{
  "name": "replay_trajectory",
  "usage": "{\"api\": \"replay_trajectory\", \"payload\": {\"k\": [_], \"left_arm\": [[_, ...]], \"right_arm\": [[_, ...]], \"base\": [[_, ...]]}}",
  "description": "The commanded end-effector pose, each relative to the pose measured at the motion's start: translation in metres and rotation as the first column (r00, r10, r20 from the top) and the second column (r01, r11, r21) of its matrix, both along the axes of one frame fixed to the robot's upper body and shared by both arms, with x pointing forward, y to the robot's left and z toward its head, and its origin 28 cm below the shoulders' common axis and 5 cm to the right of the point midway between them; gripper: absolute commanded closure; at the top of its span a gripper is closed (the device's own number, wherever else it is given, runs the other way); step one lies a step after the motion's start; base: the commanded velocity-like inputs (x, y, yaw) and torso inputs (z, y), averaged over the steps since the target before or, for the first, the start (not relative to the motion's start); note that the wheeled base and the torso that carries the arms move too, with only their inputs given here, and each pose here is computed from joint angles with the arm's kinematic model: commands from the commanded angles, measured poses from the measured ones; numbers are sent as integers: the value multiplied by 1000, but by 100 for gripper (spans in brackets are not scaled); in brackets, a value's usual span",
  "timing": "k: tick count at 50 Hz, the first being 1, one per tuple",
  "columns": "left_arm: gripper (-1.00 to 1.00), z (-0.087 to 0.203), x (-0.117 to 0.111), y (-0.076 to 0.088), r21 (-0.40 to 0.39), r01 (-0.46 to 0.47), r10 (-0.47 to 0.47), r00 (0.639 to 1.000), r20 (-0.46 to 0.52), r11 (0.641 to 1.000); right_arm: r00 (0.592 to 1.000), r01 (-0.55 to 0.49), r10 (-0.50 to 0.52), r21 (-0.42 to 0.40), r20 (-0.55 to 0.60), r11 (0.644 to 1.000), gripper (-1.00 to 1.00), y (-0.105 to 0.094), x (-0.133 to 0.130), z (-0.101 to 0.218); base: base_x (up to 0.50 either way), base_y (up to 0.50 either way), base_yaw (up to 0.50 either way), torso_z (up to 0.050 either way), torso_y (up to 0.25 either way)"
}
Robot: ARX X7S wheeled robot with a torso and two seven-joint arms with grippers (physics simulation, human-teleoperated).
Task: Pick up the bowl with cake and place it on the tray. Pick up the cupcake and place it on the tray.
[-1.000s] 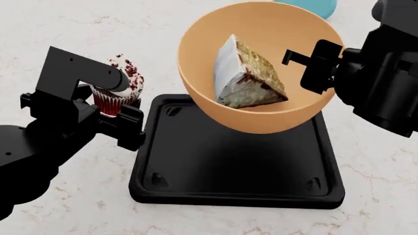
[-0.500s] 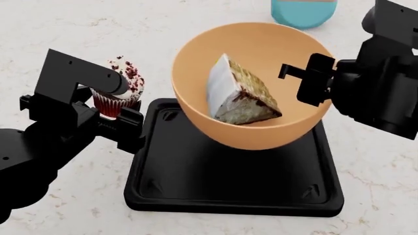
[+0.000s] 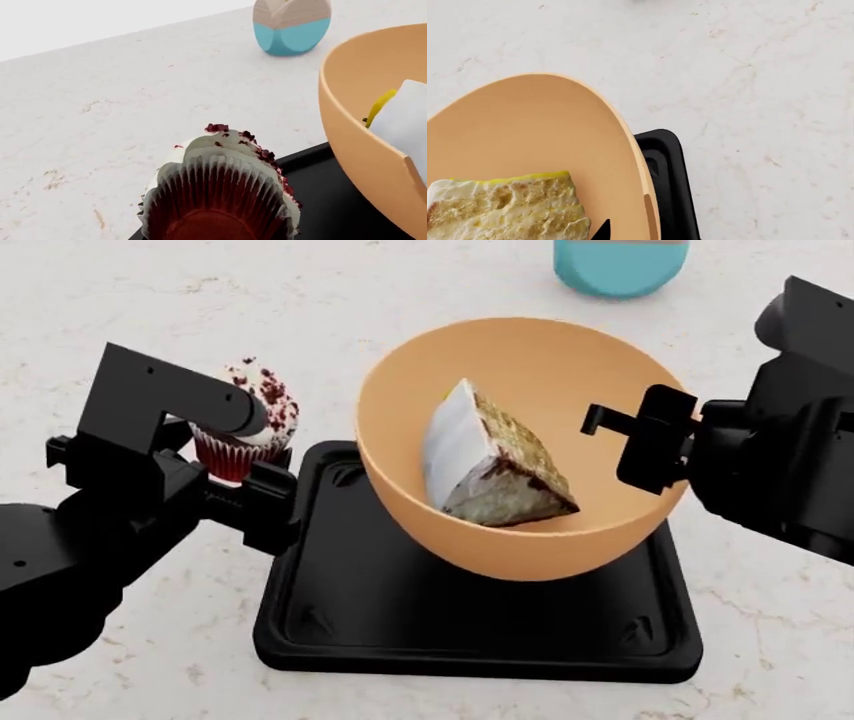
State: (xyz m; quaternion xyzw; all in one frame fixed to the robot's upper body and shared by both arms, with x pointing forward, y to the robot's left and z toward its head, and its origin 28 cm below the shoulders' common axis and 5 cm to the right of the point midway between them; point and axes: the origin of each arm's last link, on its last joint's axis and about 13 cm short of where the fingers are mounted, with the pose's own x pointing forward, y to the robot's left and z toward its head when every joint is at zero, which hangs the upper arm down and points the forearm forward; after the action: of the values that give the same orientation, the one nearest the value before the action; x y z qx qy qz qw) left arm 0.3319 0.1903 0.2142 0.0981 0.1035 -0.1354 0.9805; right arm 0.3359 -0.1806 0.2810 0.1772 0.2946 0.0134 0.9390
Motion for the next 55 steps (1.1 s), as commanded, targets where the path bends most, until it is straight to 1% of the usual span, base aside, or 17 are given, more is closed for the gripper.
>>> {"api": "replay_trajectory", "payload": {"k": [1, 5, 12, 14, 23, 27, 32, 33, 44, 55], "left_arm": [[100, 0, 0, 0, -14, -12, 12, 1000, 6, 1000], [100, 1, -1, 0, -15, -12, 12, 1000, 7, 1000], [100, 2, -1, 0, -13, -12, 12, 1000, 8, 1000], [100, 2, -1, 0, -13, -12, 12, 1000, 9, 1000], [100, 1, 0, 1, -14, -13, 13, 1000, 8, 1000], [100, 1, 0, 1, -15, -14, 14, 1000, 6, 1000], [100, 0, 0, 1, -16, -14, 14, 1000, 4, 1000], [100, 1, -1, 1, -16, -14, 14, 1000, 6, 1000], [100, 0, -1, 1, -11, -11, 11, 1000, 2, 1000], [100, 0, -1, 1, -14, -11, 11, 1000, 4, 1000]], "right_arm": [[999, 19, -20, 6, 36, 1000, 100, -6, 13, 2], [999, 22, -23, 4, 32, 1000, 100, -5, 10, 0], [999, 33, -33, 1, 15, 999, 100, -7, 13, -4], [1000, 28, -28, -5, 10, 1000, 100, -5, 8, -4], [1000, 17, -17, -6, -2, 1000, 100, -5, 14, -8], [1000, 3, -3, -13, -4, 1000, 100, -3, 12, -8], [1000, 14, -15, -16, -14, 1000, 100, -3, 9, -8], [999, 23, -24, -23, -29, 999, -100, -4, 10, -9], [1000, 2, -3, -40, -31, 999, -100, -5, 15, -10], [1000, 2, -3, -47, -10, 999, -100, -3, 9, 1]], "base": [[0, 0, 0, 0, 0], [0, 0, 0, 0, 0], [0, 0, 0, 0, 1], [0, 0, 0, 0, 0], [0, 0, 0, 0, 0], [0, 0, 0, 0, 3], [0, 0, 1, 2, 0], [0, 0, 0, 0, 0], [0, 0, 0, 0, 0], [0, 0, 0, 0, 1]]}}
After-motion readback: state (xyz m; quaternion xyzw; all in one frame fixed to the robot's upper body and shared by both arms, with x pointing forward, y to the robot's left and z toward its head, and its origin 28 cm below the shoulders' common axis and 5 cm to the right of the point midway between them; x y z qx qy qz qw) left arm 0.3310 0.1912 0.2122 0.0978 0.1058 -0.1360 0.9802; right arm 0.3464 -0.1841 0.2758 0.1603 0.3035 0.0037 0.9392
